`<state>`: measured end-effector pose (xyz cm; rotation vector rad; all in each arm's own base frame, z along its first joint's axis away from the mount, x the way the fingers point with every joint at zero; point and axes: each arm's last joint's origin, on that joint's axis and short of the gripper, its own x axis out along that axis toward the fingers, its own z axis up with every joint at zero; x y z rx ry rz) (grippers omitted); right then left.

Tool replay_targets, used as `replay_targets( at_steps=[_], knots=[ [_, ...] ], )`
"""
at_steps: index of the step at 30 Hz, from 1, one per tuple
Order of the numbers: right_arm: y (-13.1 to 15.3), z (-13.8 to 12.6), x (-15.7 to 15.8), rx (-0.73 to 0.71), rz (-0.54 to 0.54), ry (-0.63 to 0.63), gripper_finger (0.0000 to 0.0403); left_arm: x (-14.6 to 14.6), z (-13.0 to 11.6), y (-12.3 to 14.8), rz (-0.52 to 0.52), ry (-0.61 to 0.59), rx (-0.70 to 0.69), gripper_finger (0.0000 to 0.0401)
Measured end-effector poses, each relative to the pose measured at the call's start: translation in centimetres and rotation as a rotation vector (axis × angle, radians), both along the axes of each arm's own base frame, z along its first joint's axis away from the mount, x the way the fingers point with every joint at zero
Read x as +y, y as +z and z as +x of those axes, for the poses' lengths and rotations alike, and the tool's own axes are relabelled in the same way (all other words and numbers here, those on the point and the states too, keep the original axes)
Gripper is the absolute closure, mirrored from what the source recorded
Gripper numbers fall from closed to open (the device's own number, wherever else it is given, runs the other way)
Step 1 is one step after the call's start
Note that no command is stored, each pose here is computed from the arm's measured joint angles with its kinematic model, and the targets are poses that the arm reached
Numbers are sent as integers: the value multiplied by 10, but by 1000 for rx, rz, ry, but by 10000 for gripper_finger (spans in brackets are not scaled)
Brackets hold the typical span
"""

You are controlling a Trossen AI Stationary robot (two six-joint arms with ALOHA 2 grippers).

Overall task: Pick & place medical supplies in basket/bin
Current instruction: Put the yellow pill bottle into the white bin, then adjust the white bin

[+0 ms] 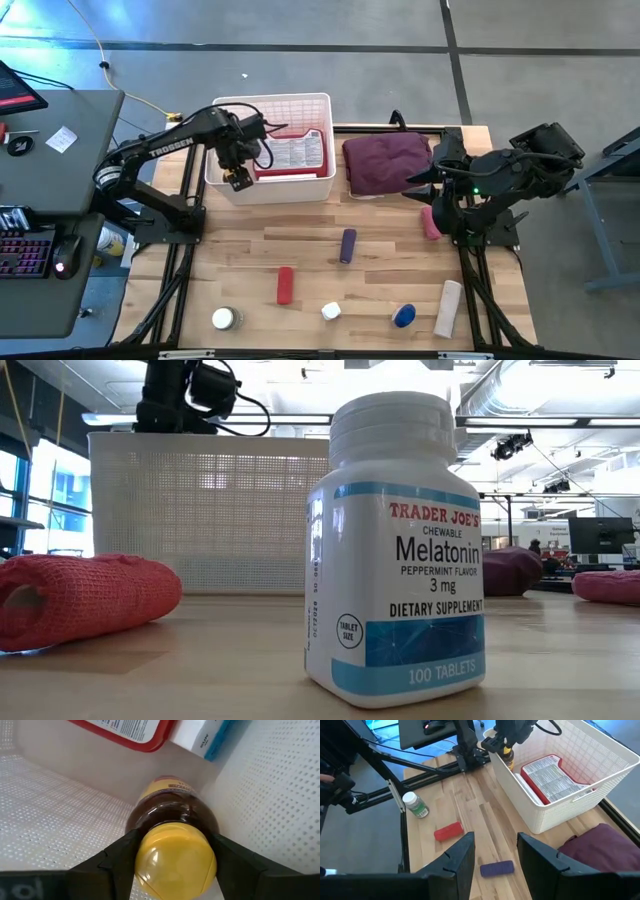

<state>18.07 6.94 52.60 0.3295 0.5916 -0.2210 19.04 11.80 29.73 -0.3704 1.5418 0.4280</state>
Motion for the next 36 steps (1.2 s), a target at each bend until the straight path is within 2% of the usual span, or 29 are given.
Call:
replay_targets(
  at_steps=[7,12,22,26,33,36],
  knots=[
    [0,0,1,3,17,10,263,0,-1,1,17,24,13,97],
    [0,0,1,-1,19,10,263,0,-2,1,12,27,23,79],
    [1,1,1,-6,19,12,263,-5,-9,3,-27,25,97,92],
    [1,1,1,-5,15,15,263,-4,-8,19,-6,22,52,106],
    [1,1,1,-5,15,14,263,-2,-4,70,100,45,-131,123],
    [1,1,1,-6,18,12,263,-3,-4,90,96,89,-227,124]
  ],
)
